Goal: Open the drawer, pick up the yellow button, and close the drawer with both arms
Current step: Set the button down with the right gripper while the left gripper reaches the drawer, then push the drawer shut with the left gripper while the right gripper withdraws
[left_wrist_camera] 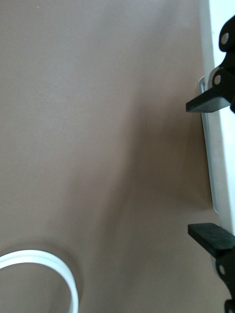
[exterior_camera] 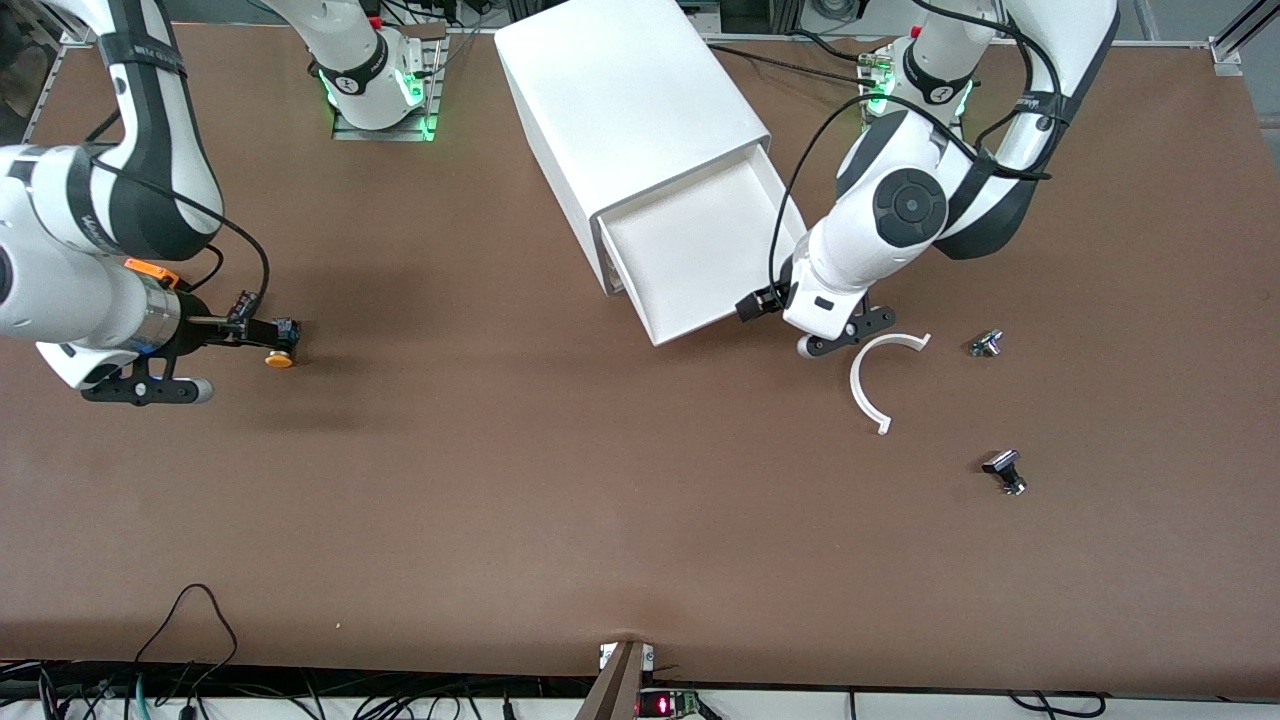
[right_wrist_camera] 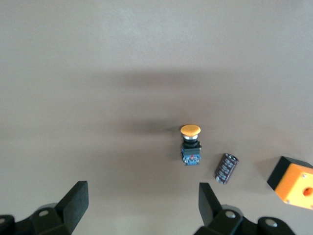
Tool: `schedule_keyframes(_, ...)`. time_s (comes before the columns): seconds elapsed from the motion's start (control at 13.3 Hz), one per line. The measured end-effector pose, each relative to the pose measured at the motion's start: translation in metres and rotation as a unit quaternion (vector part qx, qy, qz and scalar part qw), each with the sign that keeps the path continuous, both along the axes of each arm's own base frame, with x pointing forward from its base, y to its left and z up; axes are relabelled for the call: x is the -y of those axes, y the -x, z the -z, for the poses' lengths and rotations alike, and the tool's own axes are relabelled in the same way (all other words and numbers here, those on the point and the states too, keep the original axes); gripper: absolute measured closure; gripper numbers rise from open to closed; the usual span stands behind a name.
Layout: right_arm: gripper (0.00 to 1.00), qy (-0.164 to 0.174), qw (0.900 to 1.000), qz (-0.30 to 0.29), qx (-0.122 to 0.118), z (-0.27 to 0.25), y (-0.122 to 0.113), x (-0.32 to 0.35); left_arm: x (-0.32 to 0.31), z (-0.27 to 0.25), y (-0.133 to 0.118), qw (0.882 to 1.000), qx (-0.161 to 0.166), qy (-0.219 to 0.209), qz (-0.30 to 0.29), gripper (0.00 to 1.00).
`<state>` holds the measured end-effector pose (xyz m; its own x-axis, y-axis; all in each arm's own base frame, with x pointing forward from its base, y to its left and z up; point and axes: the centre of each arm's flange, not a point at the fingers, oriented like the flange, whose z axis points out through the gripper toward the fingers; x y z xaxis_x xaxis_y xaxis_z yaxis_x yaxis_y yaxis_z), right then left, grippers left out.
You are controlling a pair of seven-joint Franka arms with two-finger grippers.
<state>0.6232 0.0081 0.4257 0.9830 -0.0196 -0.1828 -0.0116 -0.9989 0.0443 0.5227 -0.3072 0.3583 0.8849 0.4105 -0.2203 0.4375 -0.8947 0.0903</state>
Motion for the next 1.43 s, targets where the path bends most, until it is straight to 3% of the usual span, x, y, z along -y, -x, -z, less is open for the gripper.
schedule_keyframes(0.3, 0.00, 0.000, 0.999, 0.002, 0.032, -0.058, -0.013, -0.001, 0.035, 0.012, 0.041, 0.999, -0.032, 0.006, 0.009, 0.00)
schedule_keyframes(0.53, 0.00, 0.003, 0.999, 0.017, 0.040, -0.068, -0.014, 0.018, 0.045, 0.014, 0.063, 0.998, -0.058, 0.021, 0.001, 0.00)
schedule_keyframes(0.68, 0.00, 0.003, 0.999, 0.024, 0.039, -0.079, -0.011, 0.026, 0.059, 0.015, 0.083, 0.998, -0.065, 0.021, 0.015, 0.00)
schedule_keyframes(0.9, 0.00, -0.001, 0.998, 0.022, 0.065, -0.121, 0.003, 0.025, 0.078, 0.020, 0.111, 0.995, -0.087, 0.030, 0.022, 0.00)
schedule_keyframes(1.13, 0.00, -0.006, 0.997, 0.010, 0.071, -0.154, 0.022, 0.027, 0.080, 0.023, 0.119, 0.995, -0.095, 0.033, 0.020, 0.00)
schedule_keyframes(1.43, 0.00, -0.006, 0.997, 0.003, 0.071, -0.159, 0.025, 0.029, 0.086, 0.025, 0.129, 0.994, -0.097, 0.038, 0.036, 0.00)
